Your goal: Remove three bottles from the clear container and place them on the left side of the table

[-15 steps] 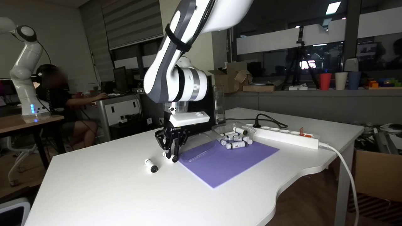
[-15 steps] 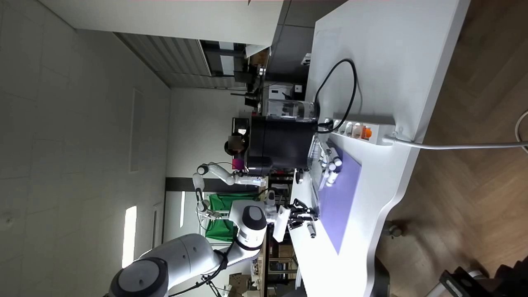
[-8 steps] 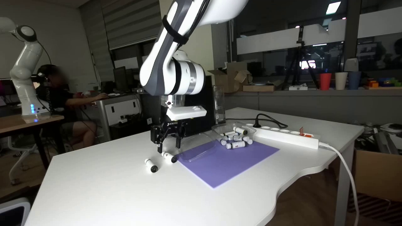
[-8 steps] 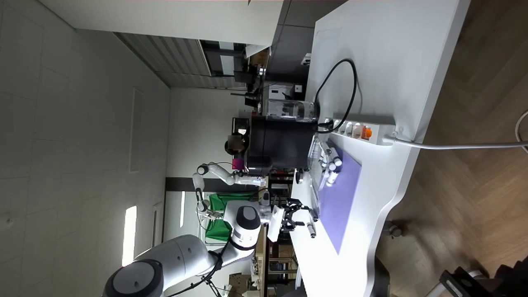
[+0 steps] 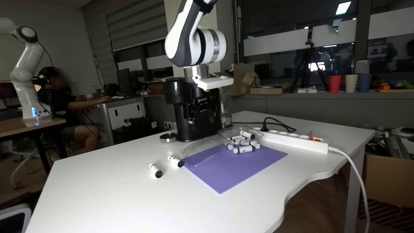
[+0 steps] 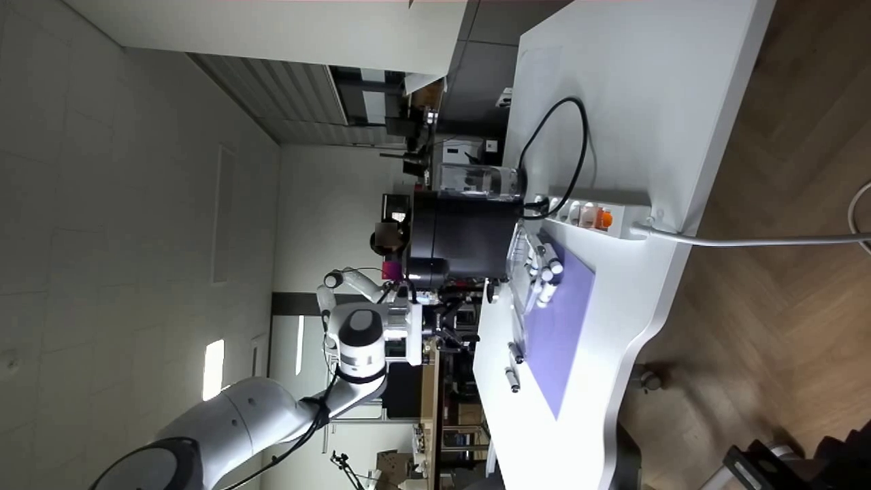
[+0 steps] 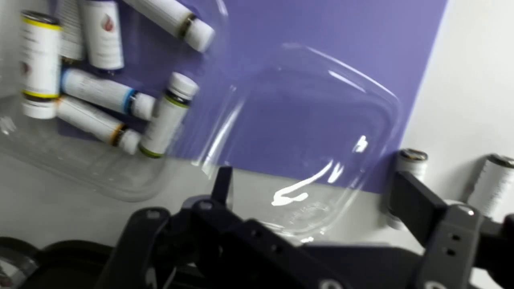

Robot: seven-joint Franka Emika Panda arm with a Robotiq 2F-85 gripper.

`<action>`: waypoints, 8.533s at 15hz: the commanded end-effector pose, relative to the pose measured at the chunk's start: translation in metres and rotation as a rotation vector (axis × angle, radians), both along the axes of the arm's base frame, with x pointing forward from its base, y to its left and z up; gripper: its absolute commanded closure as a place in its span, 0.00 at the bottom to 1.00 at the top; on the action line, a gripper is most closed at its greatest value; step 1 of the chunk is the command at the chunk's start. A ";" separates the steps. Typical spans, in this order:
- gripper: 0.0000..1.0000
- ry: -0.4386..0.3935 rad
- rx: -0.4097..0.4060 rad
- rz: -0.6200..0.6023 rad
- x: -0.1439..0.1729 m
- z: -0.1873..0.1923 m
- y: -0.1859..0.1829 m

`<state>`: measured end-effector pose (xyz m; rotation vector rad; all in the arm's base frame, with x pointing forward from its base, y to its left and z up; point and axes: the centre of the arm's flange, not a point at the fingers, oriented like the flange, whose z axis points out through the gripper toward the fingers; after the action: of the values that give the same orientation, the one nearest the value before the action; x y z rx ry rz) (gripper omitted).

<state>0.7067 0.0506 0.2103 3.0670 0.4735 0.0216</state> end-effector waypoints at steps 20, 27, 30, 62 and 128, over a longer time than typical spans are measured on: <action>0.00 0.110 -0.067 -0.054 0.018 -0.008 -0.135; 0.00 0.123 -0.016 -0.050 0.012 -0.011 -0.132; 0.00 0.122 -0.013 -0.051 0.012 -0.011 -0.132; 0.25 0.229 0.169 -0.249 -0.001 -0.103 -0.175; 0.93 -0.155 0.236 0.148 -0.057 -0.051 0.083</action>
<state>0.6312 0.1221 0.1624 3.1849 0.7637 0.3328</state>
